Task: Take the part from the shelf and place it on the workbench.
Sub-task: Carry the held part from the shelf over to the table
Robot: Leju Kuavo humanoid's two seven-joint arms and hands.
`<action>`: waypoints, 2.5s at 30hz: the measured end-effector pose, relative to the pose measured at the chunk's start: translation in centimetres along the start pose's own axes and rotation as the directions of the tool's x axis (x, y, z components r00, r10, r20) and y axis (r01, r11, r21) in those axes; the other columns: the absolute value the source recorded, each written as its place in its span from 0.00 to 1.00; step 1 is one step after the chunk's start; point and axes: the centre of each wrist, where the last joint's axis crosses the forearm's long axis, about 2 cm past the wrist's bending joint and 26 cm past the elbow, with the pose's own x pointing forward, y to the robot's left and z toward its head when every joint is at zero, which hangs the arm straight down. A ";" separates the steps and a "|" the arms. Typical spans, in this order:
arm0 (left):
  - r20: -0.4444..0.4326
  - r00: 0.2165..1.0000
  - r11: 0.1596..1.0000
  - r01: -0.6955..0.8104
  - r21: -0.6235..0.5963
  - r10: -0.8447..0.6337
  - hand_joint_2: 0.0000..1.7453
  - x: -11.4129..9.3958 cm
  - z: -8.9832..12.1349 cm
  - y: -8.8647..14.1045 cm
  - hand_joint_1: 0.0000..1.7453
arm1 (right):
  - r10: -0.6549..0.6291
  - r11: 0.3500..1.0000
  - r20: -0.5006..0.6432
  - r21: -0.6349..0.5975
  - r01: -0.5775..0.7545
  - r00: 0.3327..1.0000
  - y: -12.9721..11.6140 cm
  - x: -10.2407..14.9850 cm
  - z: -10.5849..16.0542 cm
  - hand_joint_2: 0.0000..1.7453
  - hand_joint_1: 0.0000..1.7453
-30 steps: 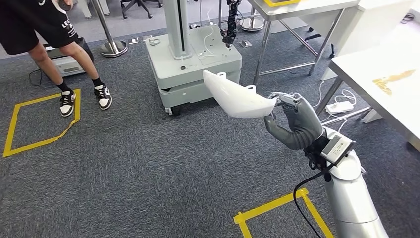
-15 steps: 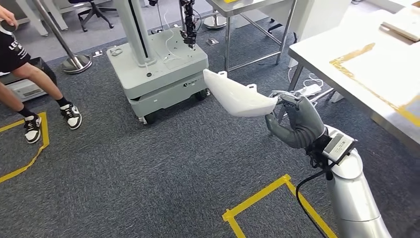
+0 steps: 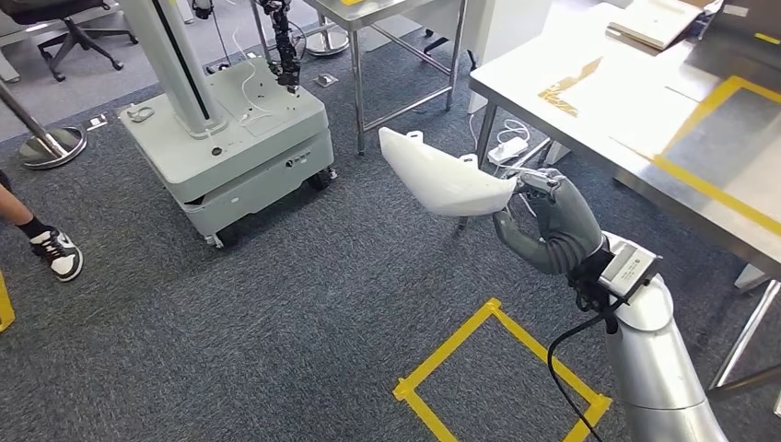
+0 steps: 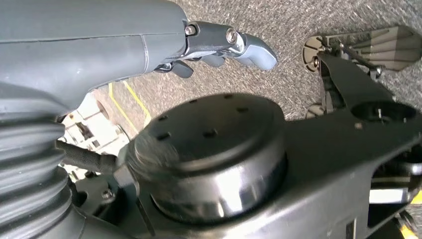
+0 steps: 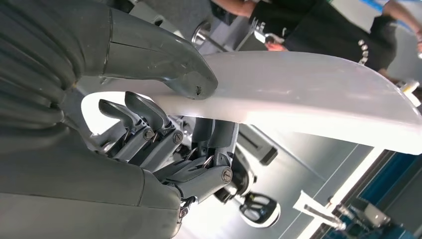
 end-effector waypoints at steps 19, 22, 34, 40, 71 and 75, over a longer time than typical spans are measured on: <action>-0.013 1.000 1.000 -0.016 0.002 0.016 1.00 0.1 0.0 0.2 0.00 | 0.000 1.000 0.024 0.001 0.000 1.000 -0.6 0.1 -0.8 1.00 1.00; -0.017 1.000 1.000 -0.021 0.001 0.021 1.00 0.1 0.0 0.1 0.00 | 0.000 1.000 0.024 0.001 0.000 1.000 -0.6 0.1 -0.8 1.00 1.00; -0.034 0.999 1.000 -0.027 0.000 0.027 1.00 -0.3 0.0 0.0 0.00 | -0.003 1.000 0.026 -0.008 0.003 1.000 -0.6 0.0 -0.9 1.00 1.00; -0.028 0.999 1.000 -0.026 -0.002 0.026 1.00 0.0 0.0 0.0 0.00 | -0.003 1.000 0.031 -0.010 0.003 1.000 -0.6 0.1 -1.0 1.00 1.00; -0.024 0.998 0.999 0.052 -0.004 -0.052 1.00 0.4 0.0 -0.1 0.00 | 0.021 0.998 0.016 -0.052 -0.020 1.000 -0.7 -0.1 -1.2 1.00 1.00; -0.020 0.998 0.999 0.054 -0.005 -0.054 1.00 0.3 0.0 -0.2 0.00 | 0.021 0.998 0.018 -0.058 -0.020 1.000 -0.9 -0.2 -1.2 1.00 1.00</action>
